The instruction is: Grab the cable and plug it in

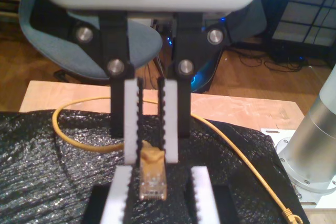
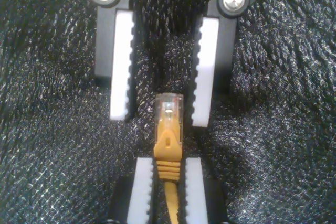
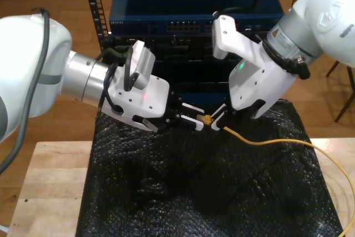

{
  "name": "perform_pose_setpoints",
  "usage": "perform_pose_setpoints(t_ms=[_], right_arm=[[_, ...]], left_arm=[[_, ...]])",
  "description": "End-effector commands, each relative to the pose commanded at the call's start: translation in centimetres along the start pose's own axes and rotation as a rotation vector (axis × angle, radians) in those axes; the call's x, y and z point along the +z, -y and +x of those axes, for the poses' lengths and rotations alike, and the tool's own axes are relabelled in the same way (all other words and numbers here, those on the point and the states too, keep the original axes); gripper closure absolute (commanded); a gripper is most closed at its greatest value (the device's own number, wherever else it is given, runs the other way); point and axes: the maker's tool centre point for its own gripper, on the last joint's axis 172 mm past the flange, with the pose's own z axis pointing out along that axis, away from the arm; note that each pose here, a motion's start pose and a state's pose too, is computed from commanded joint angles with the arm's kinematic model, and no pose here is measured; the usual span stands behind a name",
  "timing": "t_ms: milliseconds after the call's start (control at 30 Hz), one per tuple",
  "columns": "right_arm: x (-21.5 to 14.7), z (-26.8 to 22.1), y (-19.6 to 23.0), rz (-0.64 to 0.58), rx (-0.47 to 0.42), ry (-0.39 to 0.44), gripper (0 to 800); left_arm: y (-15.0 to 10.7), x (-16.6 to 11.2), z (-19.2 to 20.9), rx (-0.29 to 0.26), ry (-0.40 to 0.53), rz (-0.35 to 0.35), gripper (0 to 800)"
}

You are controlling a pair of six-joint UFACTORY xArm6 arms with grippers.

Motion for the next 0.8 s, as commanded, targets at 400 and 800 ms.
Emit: perform_pose_setpoints(t_ms=[400, 800], right_arm=[[0.05, -0.03, -0.01, 0.001, 0.001, 0.000, 793], [0.09, 0.01, 0.02, 0.002, 0.000, 0.001, 793]], left_arm=[[-0.03, 0.03, -0.05, -0.001, 0.000, -0.001, 625], [-0.04, 0.07, -0.16, -0.004, -0.001, -0.002, 664]])
